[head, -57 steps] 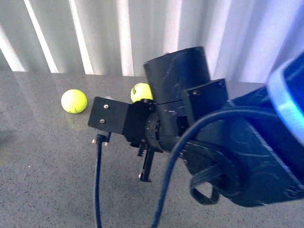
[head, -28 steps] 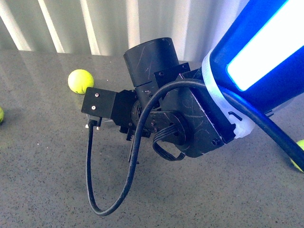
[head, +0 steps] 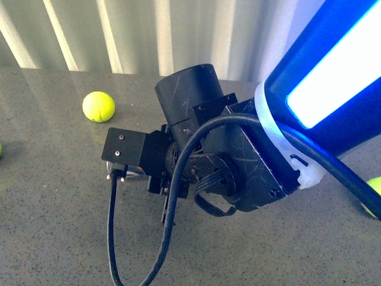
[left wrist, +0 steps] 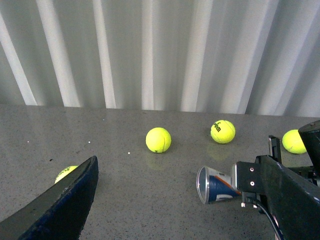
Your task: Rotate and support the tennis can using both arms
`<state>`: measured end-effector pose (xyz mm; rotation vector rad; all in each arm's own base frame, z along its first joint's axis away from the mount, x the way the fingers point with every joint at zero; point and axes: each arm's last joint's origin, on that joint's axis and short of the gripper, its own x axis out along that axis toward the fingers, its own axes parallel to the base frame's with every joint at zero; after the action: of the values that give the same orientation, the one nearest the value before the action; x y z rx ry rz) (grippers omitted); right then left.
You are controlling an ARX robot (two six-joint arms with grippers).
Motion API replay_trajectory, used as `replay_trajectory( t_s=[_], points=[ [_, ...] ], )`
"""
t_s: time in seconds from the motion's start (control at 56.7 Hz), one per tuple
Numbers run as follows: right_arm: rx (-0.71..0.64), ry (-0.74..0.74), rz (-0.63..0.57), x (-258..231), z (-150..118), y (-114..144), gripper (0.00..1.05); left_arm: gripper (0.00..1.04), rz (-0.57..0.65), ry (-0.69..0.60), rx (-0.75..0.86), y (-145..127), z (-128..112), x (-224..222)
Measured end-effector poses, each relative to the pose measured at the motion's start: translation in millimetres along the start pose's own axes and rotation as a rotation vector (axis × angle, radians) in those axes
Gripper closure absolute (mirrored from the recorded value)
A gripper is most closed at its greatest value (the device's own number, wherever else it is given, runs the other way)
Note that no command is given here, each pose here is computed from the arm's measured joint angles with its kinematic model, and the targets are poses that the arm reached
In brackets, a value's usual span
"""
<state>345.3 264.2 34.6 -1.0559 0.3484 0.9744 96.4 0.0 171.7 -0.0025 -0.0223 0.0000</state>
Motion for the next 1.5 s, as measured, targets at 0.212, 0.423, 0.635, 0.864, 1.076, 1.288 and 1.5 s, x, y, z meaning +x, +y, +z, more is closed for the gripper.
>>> replay_trajectory(
  t_s=[0.212, 0.423, 0.635, 0.864, 1.076, 1.288, 1.5],
  points=[
    [0.099, -0.013, 0.034, -10.1, 3.9, 1.8, 0.32, 0.07, 0.000, 0.000, 0.000, 0.0, 0.0, 0.0],
    [0.145, 0.001, 0.027, -25.4, 0.1, -0.1, 0.07, 0.07, 0.000, 0.000, 0.000, 0.0, 0.0, 0.0],
    [0.187, 0.007, 0.005, -45.2, -6.3, -5.1, 0.07, 0.07, 0.000, 0.000, 0.000, 0.0, 0.0, 0.0],
    [0.240, 0.018, -0.019, -67.0, -19.6, -6.9, 0.07, 0.07, 0.000, 0.000, 0.000, 0.0, 0.0, 0.0],
    [0.339, -0.027, -0.169, -110.0, -39.5, -14.9, 0.07, 0.07, 0.000, 0.000, 0.000, 0.0, 0.0, 0.0],
    [0.624, 0.104, -0.505, -171.9, -115.4, -32.5, 0.07, 0.07, 0.000, 0.000, 0.000, 0.0, 0.0, 0.0],
    [0.930, 0.221, -0.945, -243.0, -166.1, -46.4, 0.07, 0.07, 0.000, 0.000, 0.000, 0.0, 0.0, 0.0]
  ],
)
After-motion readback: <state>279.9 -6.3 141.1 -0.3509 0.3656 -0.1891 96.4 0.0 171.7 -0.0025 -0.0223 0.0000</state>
